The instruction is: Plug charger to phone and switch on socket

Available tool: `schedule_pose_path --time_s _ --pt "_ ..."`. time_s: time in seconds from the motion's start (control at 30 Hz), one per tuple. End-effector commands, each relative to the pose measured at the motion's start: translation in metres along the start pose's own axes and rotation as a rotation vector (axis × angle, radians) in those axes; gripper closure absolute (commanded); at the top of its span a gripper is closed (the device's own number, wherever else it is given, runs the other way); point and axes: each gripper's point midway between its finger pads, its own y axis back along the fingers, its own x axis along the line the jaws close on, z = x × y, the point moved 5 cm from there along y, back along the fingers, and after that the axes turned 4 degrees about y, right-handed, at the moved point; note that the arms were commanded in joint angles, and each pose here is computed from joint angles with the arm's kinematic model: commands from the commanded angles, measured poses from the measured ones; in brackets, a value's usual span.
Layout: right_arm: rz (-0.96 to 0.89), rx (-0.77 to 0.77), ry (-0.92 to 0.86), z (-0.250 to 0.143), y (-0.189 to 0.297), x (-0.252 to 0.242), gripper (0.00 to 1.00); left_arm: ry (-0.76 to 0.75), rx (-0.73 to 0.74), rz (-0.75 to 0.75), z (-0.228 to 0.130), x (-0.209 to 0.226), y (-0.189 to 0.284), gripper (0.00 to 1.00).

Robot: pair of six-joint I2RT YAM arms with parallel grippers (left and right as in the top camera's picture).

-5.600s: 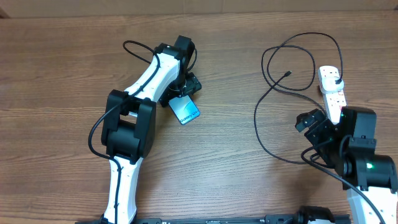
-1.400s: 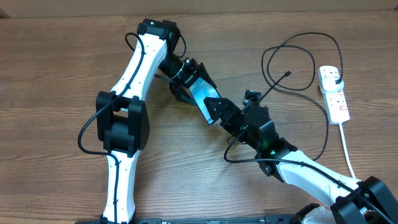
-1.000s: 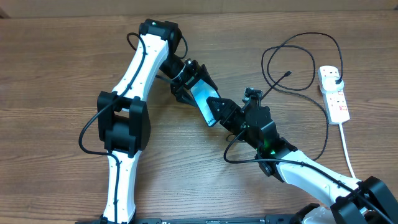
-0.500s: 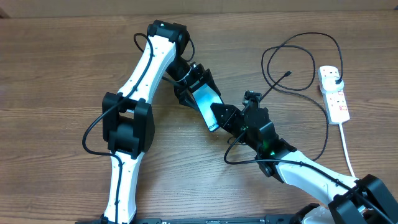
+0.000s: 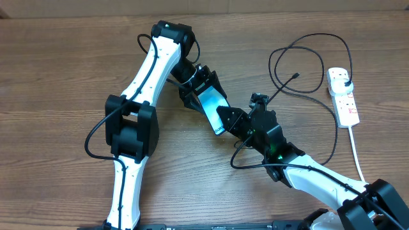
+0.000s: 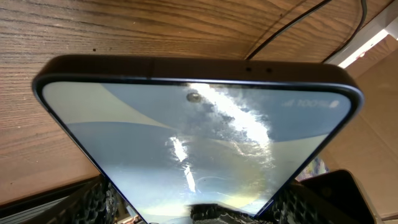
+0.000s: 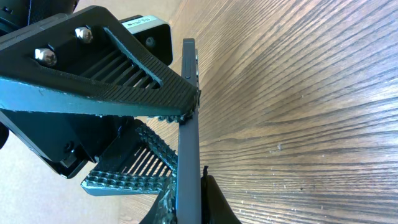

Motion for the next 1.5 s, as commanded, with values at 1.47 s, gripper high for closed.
schedule_pose_path --time_s 1.47 --pt "0.068 0.089 -0.138 0.037 0.053 0.010 0.96 -0.639 -0.296 -0.601 -0.086 0.012 0.201 0.00"
